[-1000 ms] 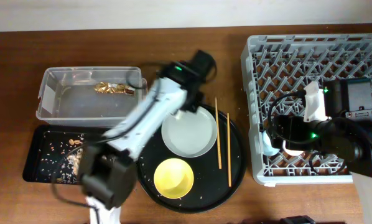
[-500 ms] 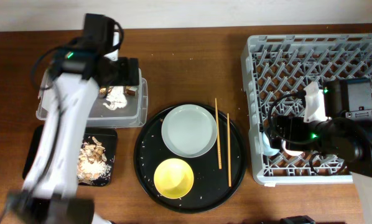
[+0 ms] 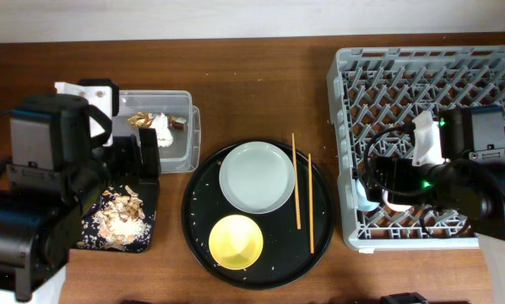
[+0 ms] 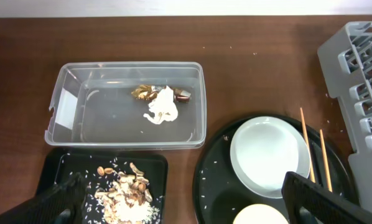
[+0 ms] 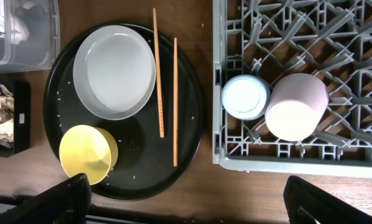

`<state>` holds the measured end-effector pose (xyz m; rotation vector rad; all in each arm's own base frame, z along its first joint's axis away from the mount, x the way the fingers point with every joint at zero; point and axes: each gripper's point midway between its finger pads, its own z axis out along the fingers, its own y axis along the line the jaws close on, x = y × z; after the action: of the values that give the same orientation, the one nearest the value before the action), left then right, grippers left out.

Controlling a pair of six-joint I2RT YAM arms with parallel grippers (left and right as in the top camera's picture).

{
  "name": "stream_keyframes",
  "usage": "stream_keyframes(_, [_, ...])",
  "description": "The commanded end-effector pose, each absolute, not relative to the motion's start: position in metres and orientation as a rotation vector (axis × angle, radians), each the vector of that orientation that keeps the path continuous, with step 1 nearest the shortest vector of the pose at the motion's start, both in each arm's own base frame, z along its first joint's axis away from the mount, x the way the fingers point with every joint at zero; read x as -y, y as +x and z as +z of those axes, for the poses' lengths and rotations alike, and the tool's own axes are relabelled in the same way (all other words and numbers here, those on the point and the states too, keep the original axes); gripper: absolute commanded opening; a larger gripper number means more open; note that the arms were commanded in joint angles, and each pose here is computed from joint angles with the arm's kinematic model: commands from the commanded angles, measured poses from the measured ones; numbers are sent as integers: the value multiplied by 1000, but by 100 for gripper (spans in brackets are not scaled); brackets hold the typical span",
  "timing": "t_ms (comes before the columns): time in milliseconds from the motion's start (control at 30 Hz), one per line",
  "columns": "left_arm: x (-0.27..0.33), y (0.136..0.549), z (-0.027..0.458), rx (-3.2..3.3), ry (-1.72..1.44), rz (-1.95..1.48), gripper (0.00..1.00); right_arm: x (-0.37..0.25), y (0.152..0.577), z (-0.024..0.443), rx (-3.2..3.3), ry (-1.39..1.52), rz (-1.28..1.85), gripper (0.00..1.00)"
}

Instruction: Sort waste into correct bins and load items into the dishwasher rack

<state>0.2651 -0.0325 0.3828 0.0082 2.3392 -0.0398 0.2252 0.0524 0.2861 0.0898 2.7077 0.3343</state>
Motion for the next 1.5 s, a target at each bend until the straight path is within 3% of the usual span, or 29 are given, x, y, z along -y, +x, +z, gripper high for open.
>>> stream_keyframes(0, [23,257,385,-2333,12,31,99,-52,226,287,-2701,75,322,98])
stream_keyframes(100, [26,262,403,-2149,-2,-20,99,-52,226,287,-2700,74,322,98])
stream_keyframes(200, [36,262,389,-1978,23,-105,99,-52,226,287,-2701,75,322,98])
stream_keyframes(533, [44,217,252,-1761,80,-230,99,-52,226,287,-2700,74,322,98])
stream_keyframes(867, [48,236,172,-1666,75,-238,99,-52,226,287,-2700,74,322,98])
stream_keyframes(1467, [49,241,157,-1652,76,-240,99,-56,241,296,-2630,71,346,98])
